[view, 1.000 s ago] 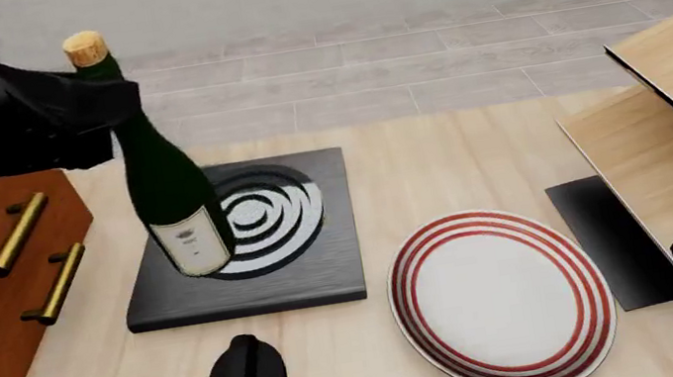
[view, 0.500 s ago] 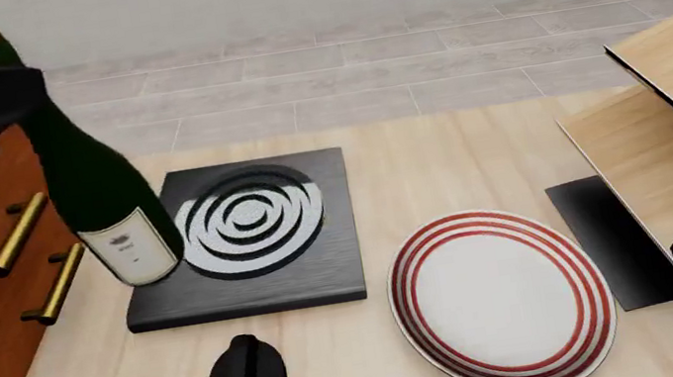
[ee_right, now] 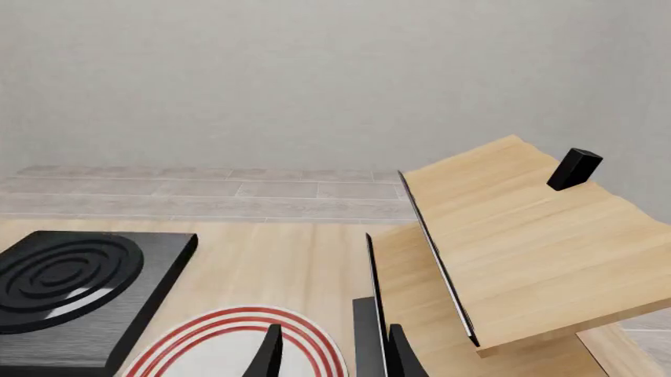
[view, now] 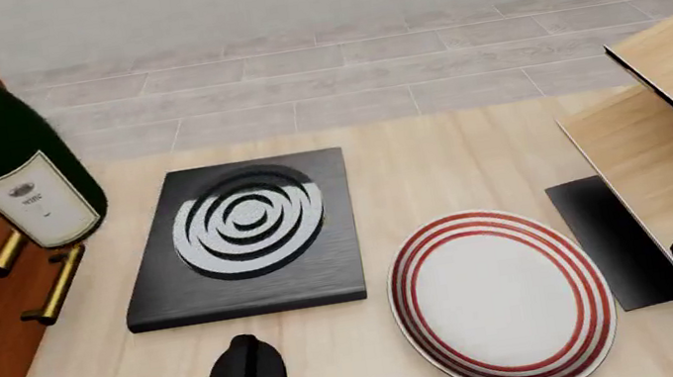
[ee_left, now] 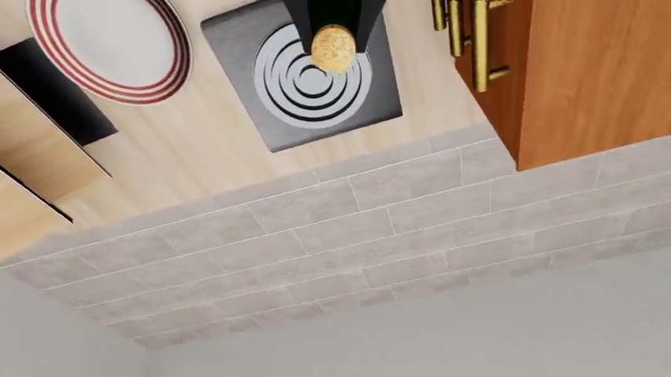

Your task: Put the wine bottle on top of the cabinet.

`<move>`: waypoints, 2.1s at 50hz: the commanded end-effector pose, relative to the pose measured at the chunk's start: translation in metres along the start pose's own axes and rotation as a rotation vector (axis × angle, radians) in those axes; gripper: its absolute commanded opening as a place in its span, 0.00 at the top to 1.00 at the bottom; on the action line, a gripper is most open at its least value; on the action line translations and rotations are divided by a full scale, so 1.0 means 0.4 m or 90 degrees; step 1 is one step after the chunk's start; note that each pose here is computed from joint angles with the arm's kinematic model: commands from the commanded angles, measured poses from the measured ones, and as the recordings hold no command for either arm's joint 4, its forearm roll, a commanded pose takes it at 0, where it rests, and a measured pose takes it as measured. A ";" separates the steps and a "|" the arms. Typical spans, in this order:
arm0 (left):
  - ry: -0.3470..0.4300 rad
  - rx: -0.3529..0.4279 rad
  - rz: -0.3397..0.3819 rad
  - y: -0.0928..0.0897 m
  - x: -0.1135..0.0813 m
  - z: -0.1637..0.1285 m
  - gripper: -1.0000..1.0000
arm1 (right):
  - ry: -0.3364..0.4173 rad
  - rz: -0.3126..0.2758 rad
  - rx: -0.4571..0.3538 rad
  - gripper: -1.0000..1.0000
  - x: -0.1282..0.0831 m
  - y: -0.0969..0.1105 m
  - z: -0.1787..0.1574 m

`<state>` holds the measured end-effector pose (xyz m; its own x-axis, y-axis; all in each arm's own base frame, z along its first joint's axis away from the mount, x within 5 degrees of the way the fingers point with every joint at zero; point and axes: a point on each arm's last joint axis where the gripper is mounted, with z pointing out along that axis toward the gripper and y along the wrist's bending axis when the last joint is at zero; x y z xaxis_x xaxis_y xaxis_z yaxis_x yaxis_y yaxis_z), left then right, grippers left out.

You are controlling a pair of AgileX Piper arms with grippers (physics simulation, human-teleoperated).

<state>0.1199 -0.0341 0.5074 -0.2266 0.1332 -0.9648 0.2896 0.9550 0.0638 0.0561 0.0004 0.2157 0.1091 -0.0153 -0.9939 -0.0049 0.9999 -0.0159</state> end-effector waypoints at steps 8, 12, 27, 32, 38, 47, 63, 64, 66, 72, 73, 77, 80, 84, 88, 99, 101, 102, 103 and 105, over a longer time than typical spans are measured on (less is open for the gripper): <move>-0.035 -0.073 -0.005 0.037 -0.102 -0.075 1.00 | 0.000 0.000 0.000 0.00 0.000 0.000 0.000; -0.033 -0.084 -0.007 0.042 -0.106 -0.074 1.00 | 0.000 0.000 0.000 0.00 0.000 0.000 0.000; -0.044 -0.127 -0.017 0.059 -0.179 -0.125 1.00 | 0.000 0.000 0.000 0.00 0.000 0.000 0.000; -0.037 -0.142 -0.011 0.064 -0.178 -0.133 1.00 | 0.000 0.000 0.000 0.00 0.000 0.000 0.000; -0.031 -0.158 -0.006 0.070 -0.190 -0.140 1.00 | 0.000 0.000 0.000 0.00 0.000 0.000 0.000; -0.024 -0.191 -0.003 0.082 -0.186 -0.143 1.00 | 0.000 0.000 0.000 0.00 0.000 0.000 0.000; 0.015 -0.280 -0.027 0.120 -0.159 -0.134 1.00 | 0.000 0.000 0.000 0.00 0.000 0.000 0.000; 0.016 -0.288 -0.024 0.126 -0.163 -0.131 1.00 | 0.000 0.000 0.000 0.00 0.000 0.000 0.000; 0.005 -0.298 -0.022 0.131 -0.178 -0.134 1.00 | 0.000 0.000 0.000 0.00 0.000 0.000 0.000; 0.005 -0.307 -0.002 0.141 -0.191 -0.128 1.00 | 0.000 0.000 0.000 0.00 0.000 0.000 0.000; 0.005 -0.307 -0.002 0.141 -0.191 -0.128 1.00 | 0.000 0.000 0.000 0.00 0.000 0.000 0.000; 0.011 -0.319 0.004 0.151 -0.194 -0.122 1.00 | 0.000 0.000 0.000 0.00 0.000 0.000 0.000; 0.026 -0.325 0.000 0.159 -0.183 -0.113 1.00 | 0.000 0.000 0.000 0.00 0.000 0.000 0.000; 0.032 -0.347 -0.009 0.171 -0.180 -0.113 1.00 | 0.000 0.000 0.000 0.00 0.000 0.000 0.000; 0.033 -0.369 -0.013 0.182 -0.181 -0.117 1.00 | 0.000 0.000 0.000 0.00 0.000 0.000 0.000; 0.037 -0.422 -0.016 0.227 -0.196 -0.107 1.00 | 0.000 0.000 0.000 0.00 0.000 0.000 0.000; 0.038 -0.431 -0.019 0.238 -0.196 -0.102 1.00 | 0.000 0.000 0.000 0.00 0.000 0.000 0.000; 0.042 -0.435 -0.020 0.245 -0.192 -0.097 1.00 | 0.000 0.000 0.000 0.00 0.000 0.000 0.000; 0.048 -0.437 -0.021 0.250 -0.185 -0.091 1.00 | 0.000 0.000 0.000 0.00 0.000 0.000 0.000; 0.046 -0.444 -0.026 0.258 -0.180 -0.086 1.00 | 0.000 0.000 0.000 0.00 0.000 0.000 0.000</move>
<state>0.1253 0.0497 0.5948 -0.2852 0.0927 -0.9540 -0.3197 0.9291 0.1858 0.0561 0.0004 0.2157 0.1092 -0.0153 -0.9939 -0.0049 0.9999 -0.0160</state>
